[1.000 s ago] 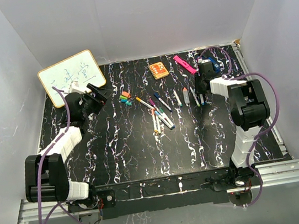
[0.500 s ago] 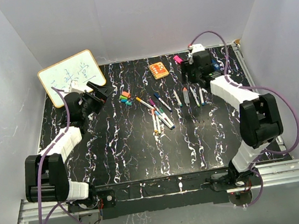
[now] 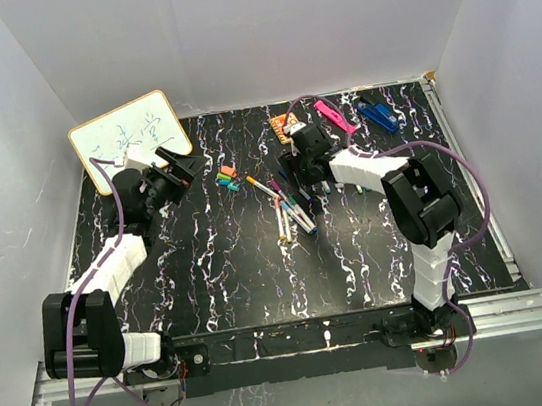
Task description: Open the pen caps
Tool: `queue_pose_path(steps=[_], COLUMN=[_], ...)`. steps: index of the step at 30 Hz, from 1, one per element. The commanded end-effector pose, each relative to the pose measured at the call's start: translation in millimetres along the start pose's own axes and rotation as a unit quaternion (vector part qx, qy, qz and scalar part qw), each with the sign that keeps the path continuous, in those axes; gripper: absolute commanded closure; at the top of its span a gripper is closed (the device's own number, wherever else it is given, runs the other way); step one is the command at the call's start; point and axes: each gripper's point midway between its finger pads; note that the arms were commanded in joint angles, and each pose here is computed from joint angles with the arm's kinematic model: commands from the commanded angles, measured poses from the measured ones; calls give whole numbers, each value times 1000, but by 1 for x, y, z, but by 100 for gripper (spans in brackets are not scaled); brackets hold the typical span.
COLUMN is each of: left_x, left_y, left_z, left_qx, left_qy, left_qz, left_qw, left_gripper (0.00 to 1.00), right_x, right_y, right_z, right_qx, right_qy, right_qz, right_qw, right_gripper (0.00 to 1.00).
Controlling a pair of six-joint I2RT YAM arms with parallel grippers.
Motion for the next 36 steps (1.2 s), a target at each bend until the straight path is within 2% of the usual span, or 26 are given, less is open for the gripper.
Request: queue_pose_path(steps=[1,10,19,26,32,36], left_x=[-17,-13,-13,-12,-14,-15], left_y=[-7,-3,-1,2,1,3], left_z=[1,4,3,4,6,10], left_qx=[5,12,14,18,23,38], left_qy=[17,11,10,6,13,15], left_qz=[29,30,31,32,38,45], left_qw=[999,999,999,999,999,998], left_gripper=[1,2,2,1,2,2], right_x=[3,13,14,15,15,6], right_y=[1,18,26,32,34,23], right_z=[-30,-10,1,18,24,6], right_qx=[-26,5,22,51,60,24], right_qy=[-5,-14,-13,-13,-15,-15], right_qz=[8,9,11,11,13,32], right_qw=[1000,1000,1000,999,998,999], right_gripper=[40,44,55,73,98,100])
Point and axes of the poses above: each gripper's point midway between its finger pads, its own y axis out along the fingers, its own x axis along the line the jaws close on, z = x × y, and after that the axes turned 15 degrees about -y, right-handed
